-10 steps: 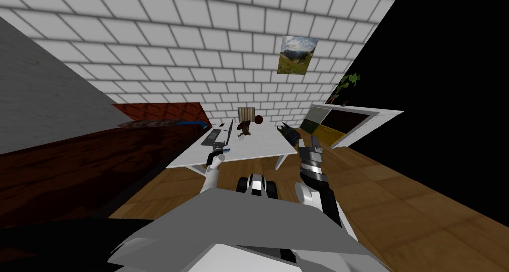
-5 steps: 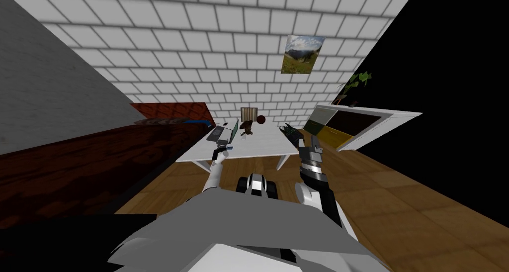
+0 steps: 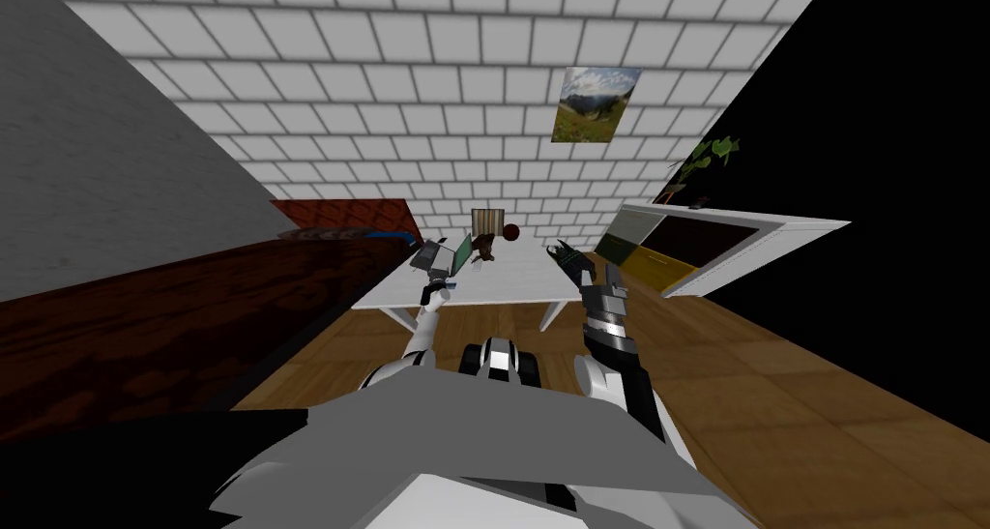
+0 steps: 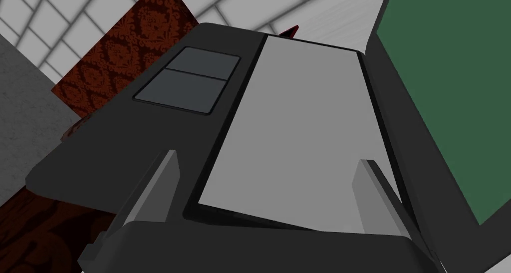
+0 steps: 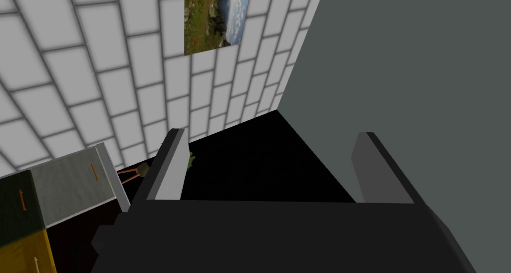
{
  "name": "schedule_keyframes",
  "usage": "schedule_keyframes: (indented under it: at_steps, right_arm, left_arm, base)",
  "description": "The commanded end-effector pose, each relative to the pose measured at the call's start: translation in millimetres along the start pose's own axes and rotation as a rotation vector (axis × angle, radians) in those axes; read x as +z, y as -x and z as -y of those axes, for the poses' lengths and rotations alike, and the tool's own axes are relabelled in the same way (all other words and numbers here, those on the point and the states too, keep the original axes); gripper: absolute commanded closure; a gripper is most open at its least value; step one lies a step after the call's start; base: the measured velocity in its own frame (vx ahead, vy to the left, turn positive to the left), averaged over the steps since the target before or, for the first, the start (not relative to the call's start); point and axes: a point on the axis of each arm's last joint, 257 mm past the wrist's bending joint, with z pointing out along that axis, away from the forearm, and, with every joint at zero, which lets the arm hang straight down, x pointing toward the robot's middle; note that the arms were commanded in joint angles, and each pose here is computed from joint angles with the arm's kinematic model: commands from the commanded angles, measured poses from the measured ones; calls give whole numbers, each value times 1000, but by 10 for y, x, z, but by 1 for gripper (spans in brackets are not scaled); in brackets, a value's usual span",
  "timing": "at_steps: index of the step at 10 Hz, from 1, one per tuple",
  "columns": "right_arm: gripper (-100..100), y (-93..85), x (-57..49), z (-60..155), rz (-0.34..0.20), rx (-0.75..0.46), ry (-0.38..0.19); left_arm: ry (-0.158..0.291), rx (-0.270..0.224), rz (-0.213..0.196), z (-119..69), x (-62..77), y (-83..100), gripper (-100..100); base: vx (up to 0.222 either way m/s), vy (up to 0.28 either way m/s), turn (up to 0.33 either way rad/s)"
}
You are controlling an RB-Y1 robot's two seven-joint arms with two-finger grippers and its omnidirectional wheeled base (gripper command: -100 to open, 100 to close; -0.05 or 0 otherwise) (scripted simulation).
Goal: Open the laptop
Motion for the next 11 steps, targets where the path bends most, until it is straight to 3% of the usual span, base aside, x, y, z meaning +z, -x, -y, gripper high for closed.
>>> schedule_keyframes:
  at_steps: [1, 2, 3, 4, 5, 6, 7, 8, 10, 11]
  right_arm:
    - [0, 0, 0, 0, 0, 0, 0]
    - [0, 0, 0, 0, 0, 0, 0]
    - [0, 0, 0, 0, 0, 0, 0]
    - [0, 0, 0, 0, 0, 0, 0]
    - [0, 0, 0, 0, 0, 0, 0]
    - [0, 0, 0, 0, 0, 0, 0]
    - [0, 0, 0, 0, 0, 0, 0]
    - [0, 0, 0, 0, 0, 0, 0]
    - [0, 0, 0, 0, 0, 0, 0]
    - [0, 0, 0, 0, 0, 0, 0]
  left_arm:
    - [3, 3, -23, -103, 116, -144, -100]
    - [19, -2, -18, -196, 141, -157, -100]
    - [35, 2, 2, -274, 116, -56, -100]
    - [18, 7, -37, -244, 215, -269, -100]
    - [36, 1, -31, -353, 243, -296, -100]
    - [53, 6, -11, -434, 214, -190, -100]
    - [36, 10, -53, -398, 316, -426, -100]
    - [44, 4, -56, -452, 343, -488, -100]
    - [70, 11, -27, -575, 305, -344, -100]
    - [53, 13, -72, -543, 409, -606, -100]
  base:
    - [-33, 6, 127]
    - [-30, 8, 91]
    - [-12, 7, -8]
    - [-33, 9, 144]
    - [-38, 8, 77]
    - [-16, 5, -14]
    - [-29, 14, 142]
    - [-29, 10, 79]
    - [-6, 2, -5]
    - [-29, 5, 175]
